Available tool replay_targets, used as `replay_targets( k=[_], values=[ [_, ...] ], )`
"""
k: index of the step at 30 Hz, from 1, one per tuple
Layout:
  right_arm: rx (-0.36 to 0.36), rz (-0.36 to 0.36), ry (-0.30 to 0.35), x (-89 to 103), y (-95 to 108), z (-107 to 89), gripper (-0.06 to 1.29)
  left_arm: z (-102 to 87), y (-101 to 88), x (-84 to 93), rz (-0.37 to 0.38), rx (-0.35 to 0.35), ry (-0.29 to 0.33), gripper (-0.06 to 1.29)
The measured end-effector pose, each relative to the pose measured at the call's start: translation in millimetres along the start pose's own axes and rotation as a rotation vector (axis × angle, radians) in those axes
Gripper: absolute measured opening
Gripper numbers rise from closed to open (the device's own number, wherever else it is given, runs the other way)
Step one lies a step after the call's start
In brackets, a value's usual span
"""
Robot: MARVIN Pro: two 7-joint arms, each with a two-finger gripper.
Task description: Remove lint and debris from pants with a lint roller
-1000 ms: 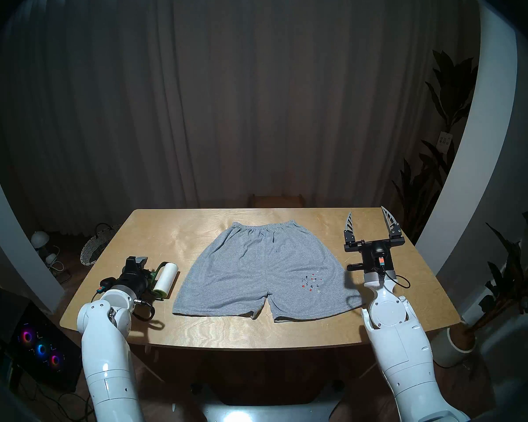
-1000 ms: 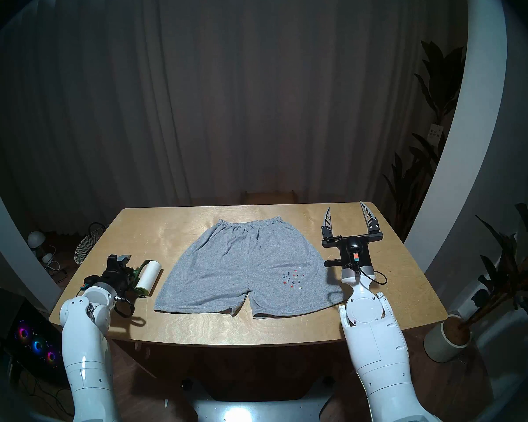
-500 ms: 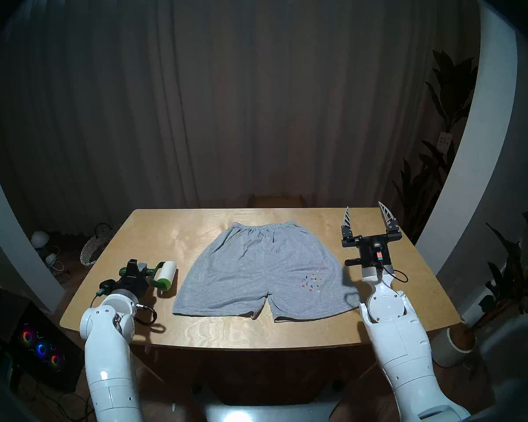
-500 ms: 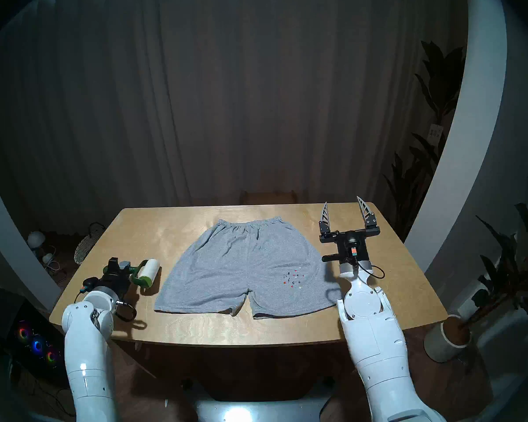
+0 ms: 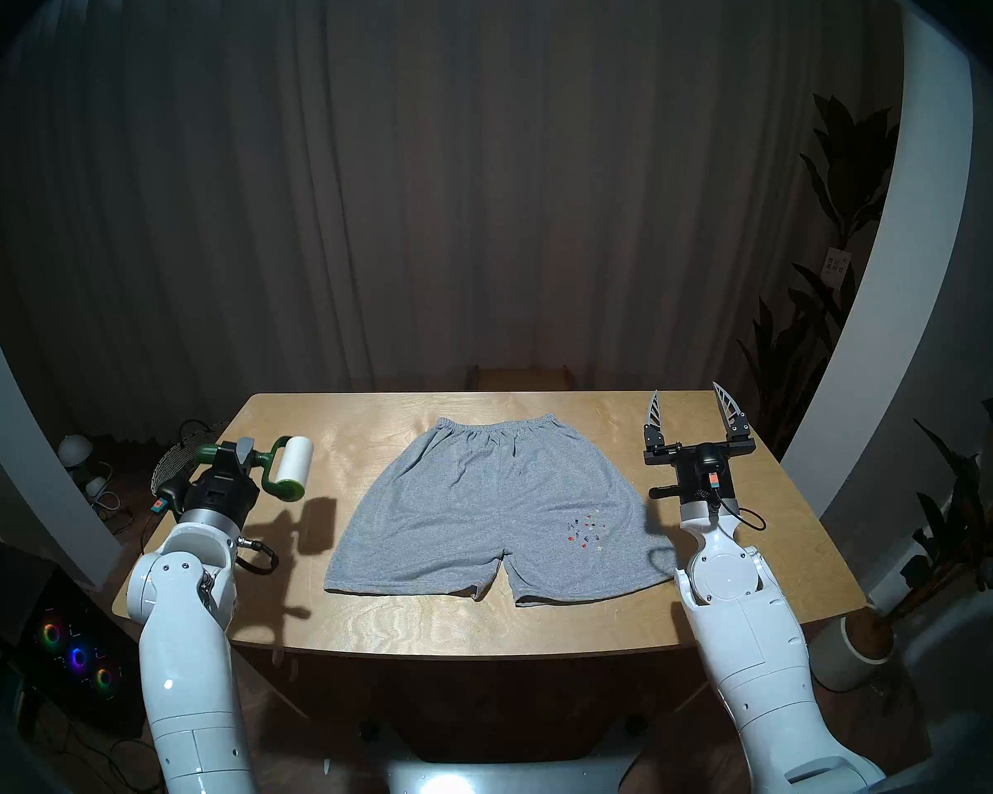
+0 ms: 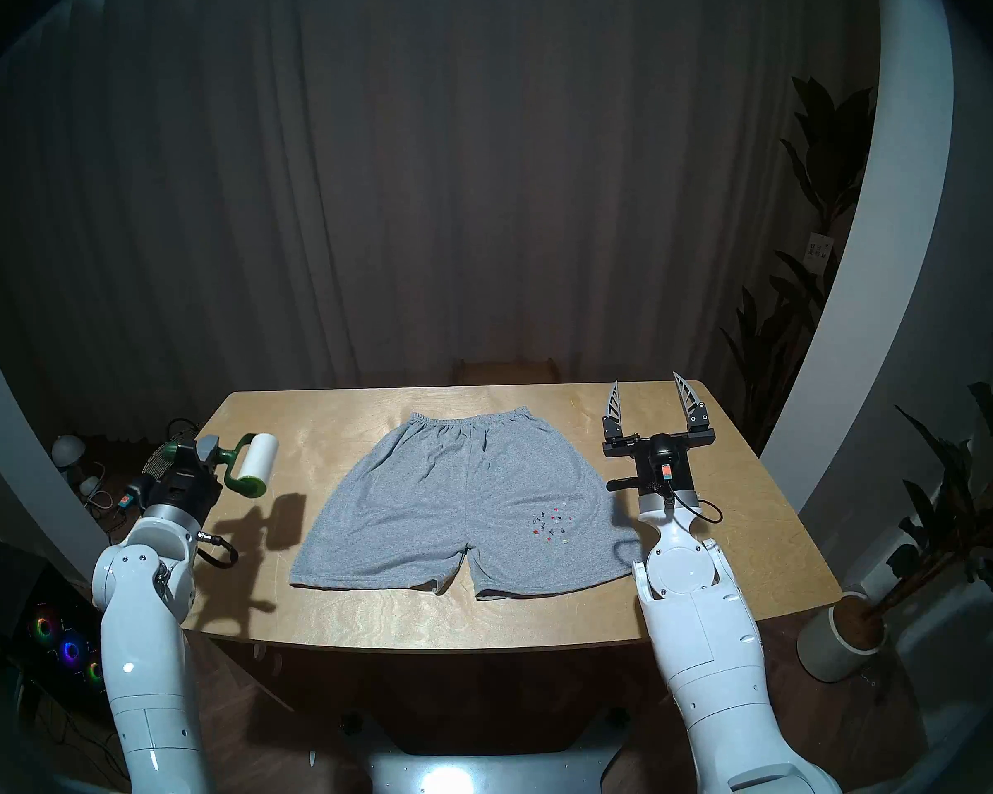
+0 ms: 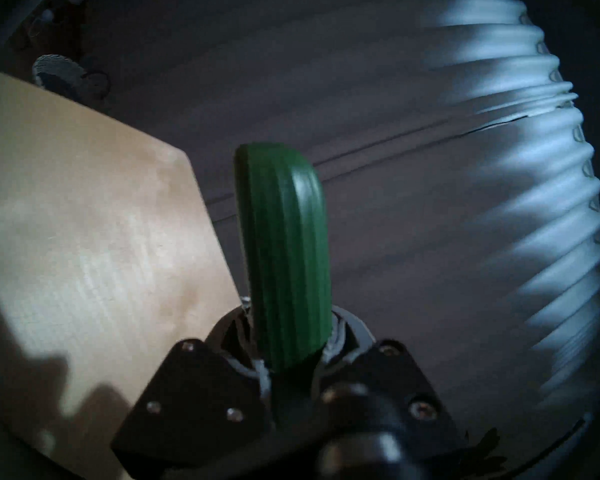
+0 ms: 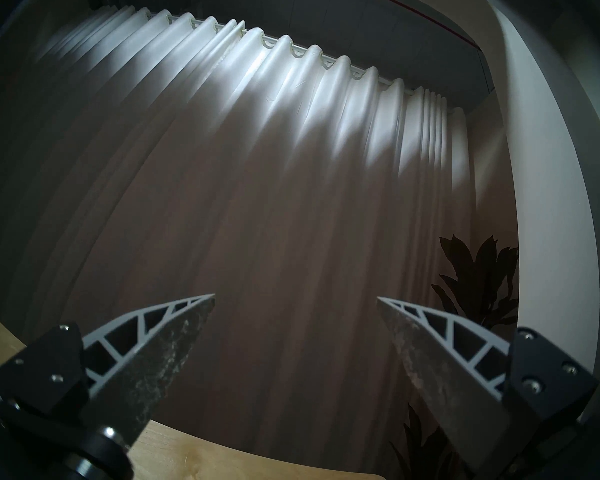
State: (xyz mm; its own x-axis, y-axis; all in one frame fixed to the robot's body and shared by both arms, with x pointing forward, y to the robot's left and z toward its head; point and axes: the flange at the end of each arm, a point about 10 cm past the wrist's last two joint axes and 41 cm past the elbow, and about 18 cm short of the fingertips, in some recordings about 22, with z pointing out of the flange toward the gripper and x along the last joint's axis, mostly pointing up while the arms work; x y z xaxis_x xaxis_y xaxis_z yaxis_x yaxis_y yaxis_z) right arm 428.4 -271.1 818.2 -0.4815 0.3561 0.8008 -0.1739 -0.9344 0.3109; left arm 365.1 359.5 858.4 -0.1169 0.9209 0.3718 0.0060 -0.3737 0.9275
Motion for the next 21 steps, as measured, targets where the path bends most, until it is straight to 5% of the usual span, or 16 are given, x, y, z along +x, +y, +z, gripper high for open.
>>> replay_targets(
  k=[14,21],
  values=[
    [0.100,-0.066,-0.131,-40.4,33.4,-8.9,1.23,-7.8,59.3,-79.9,0.107,-0.105,-0.140,0.12],
    [0.121,-0.073,-0.197,-46.4,55.1,2.2,1.23,-10.6,77.9,-118.2,0.151,-0.111,-0.205,0.12]
  ],
)
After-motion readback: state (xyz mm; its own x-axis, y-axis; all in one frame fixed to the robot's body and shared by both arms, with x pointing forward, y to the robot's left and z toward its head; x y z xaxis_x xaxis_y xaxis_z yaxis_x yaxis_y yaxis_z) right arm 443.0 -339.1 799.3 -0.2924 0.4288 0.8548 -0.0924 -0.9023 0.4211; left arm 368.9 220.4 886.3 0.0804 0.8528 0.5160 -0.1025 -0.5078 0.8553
